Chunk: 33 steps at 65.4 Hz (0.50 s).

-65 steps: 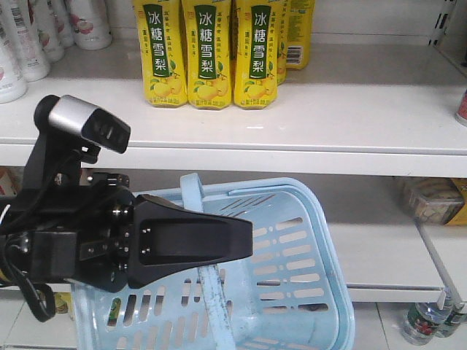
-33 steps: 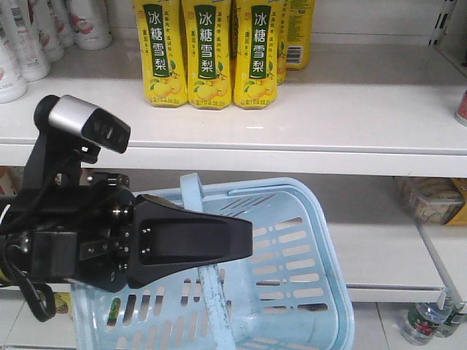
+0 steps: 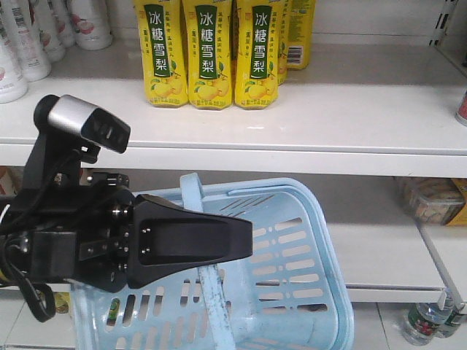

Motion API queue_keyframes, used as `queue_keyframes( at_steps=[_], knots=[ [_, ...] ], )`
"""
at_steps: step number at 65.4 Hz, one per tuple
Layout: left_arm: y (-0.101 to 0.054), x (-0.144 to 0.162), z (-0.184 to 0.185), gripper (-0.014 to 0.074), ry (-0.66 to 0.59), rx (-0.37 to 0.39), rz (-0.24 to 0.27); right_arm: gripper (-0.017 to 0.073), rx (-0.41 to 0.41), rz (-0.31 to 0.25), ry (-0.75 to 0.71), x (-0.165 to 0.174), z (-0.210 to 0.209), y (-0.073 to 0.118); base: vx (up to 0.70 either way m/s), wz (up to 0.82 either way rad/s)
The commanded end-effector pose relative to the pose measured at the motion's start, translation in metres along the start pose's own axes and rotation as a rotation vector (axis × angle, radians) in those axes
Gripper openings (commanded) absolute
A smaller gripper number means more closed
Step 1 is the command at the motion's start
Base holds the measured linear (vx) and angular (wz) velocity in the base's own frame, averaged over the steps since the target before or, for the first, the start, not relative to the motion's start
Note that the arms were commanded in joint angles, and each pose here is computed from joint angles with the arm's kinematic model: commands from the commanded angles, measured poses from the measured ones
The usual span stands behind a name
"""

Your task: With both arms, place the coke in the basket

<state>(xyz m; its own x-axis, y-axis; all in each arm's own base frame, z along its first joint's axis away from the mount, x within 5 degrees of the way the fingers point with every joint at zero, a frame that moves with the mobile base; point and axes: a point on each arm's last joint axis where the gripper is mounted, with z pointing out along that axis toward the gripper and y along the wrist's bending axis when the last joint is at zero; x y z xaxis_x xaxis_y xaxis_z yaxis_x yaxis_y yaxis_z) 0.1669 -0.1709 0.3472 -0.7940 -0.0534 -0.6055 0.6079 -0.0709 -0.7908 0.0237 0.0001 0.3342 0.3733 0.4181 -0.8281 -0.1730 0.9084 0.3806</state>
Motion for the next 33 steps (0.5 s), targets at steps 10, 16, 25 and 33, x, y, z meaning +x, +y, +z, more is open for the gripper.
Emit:
queue_keyframes(
  at_steps=[10,16,25,33],
  knots=[
    [-0.032,-0.002,-0.002,-0.0006,0.02,0.233,0.022,0.0244,0.102,-0.309,0.11,-0.032,0.035,0.008,0.0,0.0],
    [-0.032,-0.002,-0.002,-0.0006,0.02,0.233,0.022,0.0402,0.079,-0.391,0.124,-0.028,0.049,0.008,0.0,0.0],
    [-0.032,-0.002,-0.002,-0.0006,0.02,0.233,0.022,0.0606,-0.007,-0.506,0.113,-0.021,0.071,0.012,0.0,0.0],
    [-0.032,-0.002,-0.002,-0.0006,0.02,0.233,0.022,0.0662,-0.029,-0.527,0.142,-0.019,0.094,0.014,0.0,0.0]
  ],
)
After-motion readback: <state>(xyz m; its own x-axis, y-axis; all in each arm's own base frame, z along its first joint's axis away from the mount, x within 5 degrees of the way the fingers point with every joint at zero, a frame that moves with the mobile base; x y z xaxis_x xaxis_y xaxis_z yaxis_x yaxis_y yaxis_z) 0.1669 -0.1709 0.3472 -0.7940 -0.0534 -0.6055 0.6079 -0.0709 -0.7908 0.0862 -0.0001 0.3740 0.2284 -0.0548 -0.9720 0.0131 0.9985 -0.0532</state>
